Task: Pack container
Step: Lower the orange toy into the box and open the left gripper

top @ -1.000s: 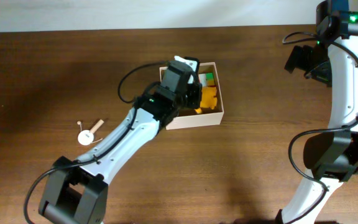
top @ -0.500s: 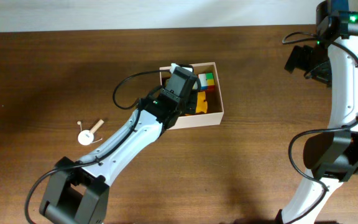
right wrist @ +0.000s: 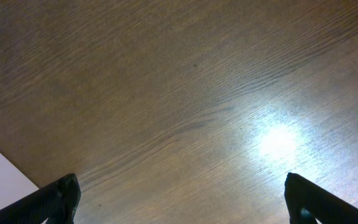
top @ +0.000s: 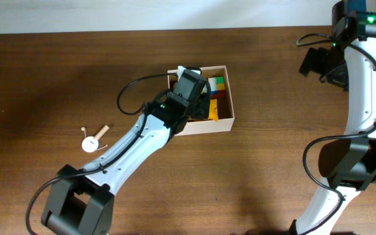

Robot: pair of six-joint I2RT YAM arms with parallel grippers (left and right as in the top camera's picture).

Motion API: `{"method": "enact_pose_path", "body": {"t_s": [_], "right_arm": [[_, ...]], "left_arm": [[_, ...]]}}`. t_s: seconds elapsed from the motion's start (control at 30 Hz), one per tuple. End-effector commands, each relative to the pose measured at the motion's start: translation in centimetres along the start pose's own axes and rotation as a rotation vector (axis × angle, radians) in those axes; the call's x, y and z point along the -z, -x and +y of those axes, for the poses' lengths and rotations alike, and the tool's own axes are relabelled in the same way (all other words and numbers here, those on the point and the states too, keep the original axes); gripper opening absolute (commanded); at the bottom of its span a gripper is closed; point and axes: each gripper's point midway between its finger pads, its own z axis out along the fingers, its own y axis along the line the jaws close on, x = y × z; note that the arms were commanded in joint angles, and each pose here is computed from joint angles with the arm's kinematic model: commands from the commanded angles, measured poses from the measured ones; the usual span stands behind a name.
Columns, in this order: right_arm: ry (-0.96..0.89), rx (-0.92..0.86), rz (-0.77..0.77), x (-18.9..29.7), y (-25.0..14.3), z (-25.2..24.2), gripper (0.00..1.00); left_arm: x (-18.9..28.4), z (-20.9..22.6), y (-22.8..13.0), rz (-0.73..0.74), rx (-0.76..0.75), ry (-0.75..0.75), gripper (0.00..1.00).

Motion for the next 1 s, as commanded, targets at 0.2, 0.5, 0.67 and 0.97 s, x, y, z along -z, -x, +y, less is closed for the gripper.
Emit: {"method": "enact_pose_path", "body": {"t_s": [0.2, 0.5, 0.67, 0.97], "right_arm": [[0.013, -0.022, -0.042, 1.5, 0.3, -0.3, 0.99], [0.013, -0.022, -0.042, 1.5, 0.3, -0.3, 0.99], [0.013, -0.022, -0.042, 1.5, 0.3, -0.3, 0.99], [0.013, -0.022, -0.042, 1.5, 0.3, -0.3, 0.99]], "left_arm": [[3.6, -0.3, 4.2, -0.058, 0.004, -0.023, 0.21], [3.4, -1.6, 1.1, 0.048, -0.044, -0.027, 0.02], [2.5, -2.2, 0.5, 0.064, -0.054, -0.032, 0.02], [-1.4, -2.0, -1.7, 0.13, -0.067, -0.005, 0.02]]}}
